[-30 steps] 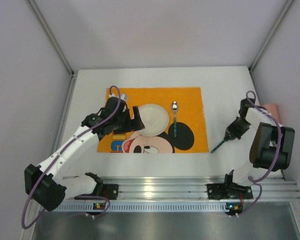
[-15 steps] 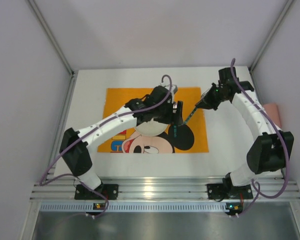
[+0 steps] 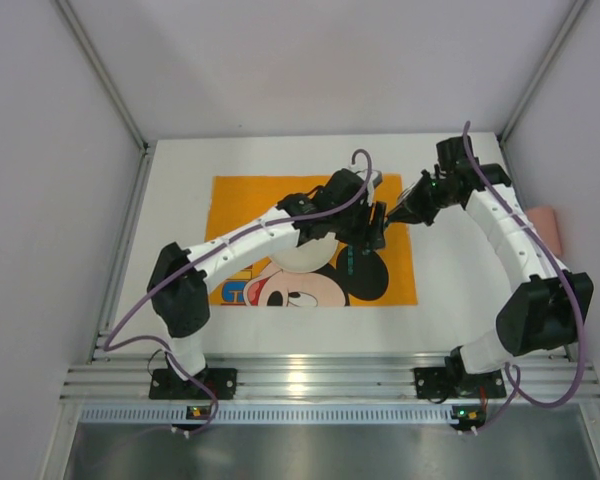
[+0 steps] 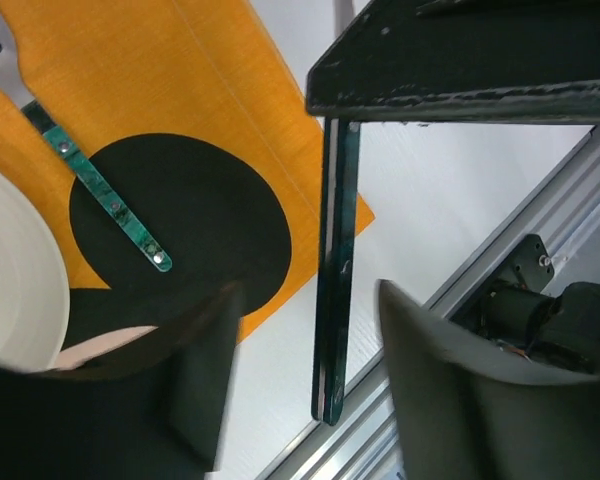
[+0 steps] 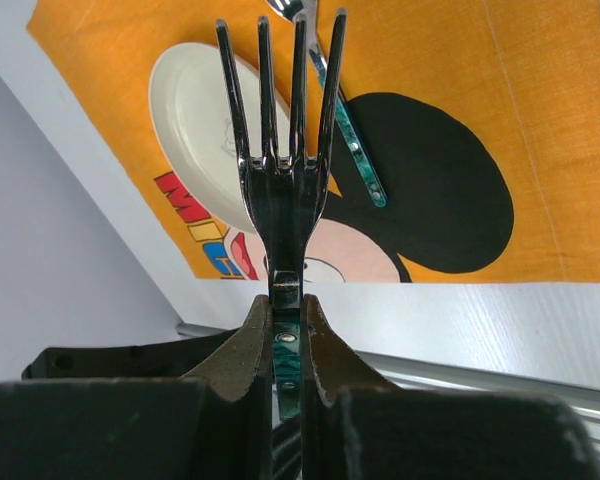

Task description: Set the dinner table for one person

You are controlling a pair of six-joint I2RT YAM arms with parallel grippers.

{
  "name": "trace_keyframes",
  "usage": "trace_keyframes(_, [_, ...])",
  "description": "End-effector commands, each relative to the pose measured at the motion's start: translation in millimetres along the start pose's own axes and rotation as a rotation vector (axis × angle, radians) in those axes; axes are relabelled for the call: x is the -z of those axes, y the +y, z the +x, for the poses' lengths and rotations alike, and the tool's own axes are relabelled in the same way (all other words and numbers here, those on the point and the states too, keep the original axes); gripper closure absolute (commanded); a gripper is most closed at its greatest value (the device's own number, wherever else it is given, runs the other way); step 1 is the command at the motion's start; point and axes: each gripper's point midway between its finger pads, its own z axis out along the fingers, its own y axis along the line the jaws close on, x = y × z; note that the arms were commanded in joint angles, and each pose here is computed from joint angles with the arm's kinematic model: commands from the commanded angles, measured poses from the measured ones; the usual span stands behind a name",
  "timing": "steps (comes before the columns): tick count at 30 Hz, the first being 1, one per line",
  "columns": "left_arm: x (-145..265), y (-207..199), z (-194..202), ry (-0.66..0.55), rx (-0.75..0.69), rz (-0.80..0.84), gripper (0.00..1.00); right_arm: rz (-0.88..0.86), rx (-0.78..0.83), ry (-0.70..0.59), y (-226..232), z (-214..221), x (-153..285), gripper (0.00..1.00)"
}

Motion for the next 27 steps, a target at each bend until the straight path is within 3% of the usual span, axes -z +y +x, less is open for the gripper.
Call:
trace_keyframes(1, [-0.7, -21.9, -20.0, -0.051, -0.033, 0.096, 0.46, -0.063, 0.015, 0.009, 18.7, 11.4, 15.9, 1.0])
trace_keyframes(3, [-2.2, -24.4, -16.3, -0.04, -0.018, 0.115, 0.6, -0.065, 0.011, 0.02, 20.1, 13.8, 14.0, 1.0])
trace_keyframes(7, [1.1, -26.1, -8.9, -0.049, 0.006, 0.163, 1.0, -0.083, 0.007, 0.03, 27.5, 13.9, 11.3, 1.0])
trace_keyframes(10, [7.0, -15.1, -5.2, -0.051, 0.037, 0.144, 1.0, -0.12, 0.018, 0.046, 38.4, 14.9, 9.5, 1.0])
trace_keyframes(12, [16.8, 3.0, -3.0, -0.058, 0.084, 0.126, 1.0, -0.167, 0.03, 0.068, 48.8, 16.5, 9.7, 0.71])
trace_keyframes(14, [26.4, 20.5, -2.9, -0.075, 0.126, 0.106, 1.0, -0.178, 0.037, 0.083, 53.6, 14.0, 7.6, 0.2])
trace_keyframes(15, [32.4, 30.8, -2.3, -0.084, 0.144, 0.09, 1.0, -0.188, 0.061, 0.084, 55.5, 13.0, 8.4, 0.06])
trace_keyframes(16, [45.9, 53.9, 1.4, -0.101, 0.182, 0.057, 1.0, -0.194, 0.066, 0.094, 56.0, 12.5, 9.2, 0.01])
trace_keyframes(18, [77.2, 88.1, -4.9, -0.164, 0.244, 0.013, 1.0, -0.196, 0.064, 0.084, 50.6, 4.8, 11.5, 0.0])
trace_keyframes(21, [102.9, 137.0, 22.3, -0.161, 0.335, -0.058, 1.0, -0.196, 0.042, 0.073, 37.7, -3.3, 15.6, 0.0])
trace_keyframes(24, [144.7, 190.7, 34.6, -0.251, 0.421, -0.125, 1.0, -0.189, 0.021, 0.082, 24.9, -6.8, 14.2, 0.0])
trace_keyframes(27, [148.9, 212.8, 52.4, -0.207, 0.489, -0.061, 1.0, -0.184, 0.021, 0.099, 17.9, -4.8, 10.2, 0.0])
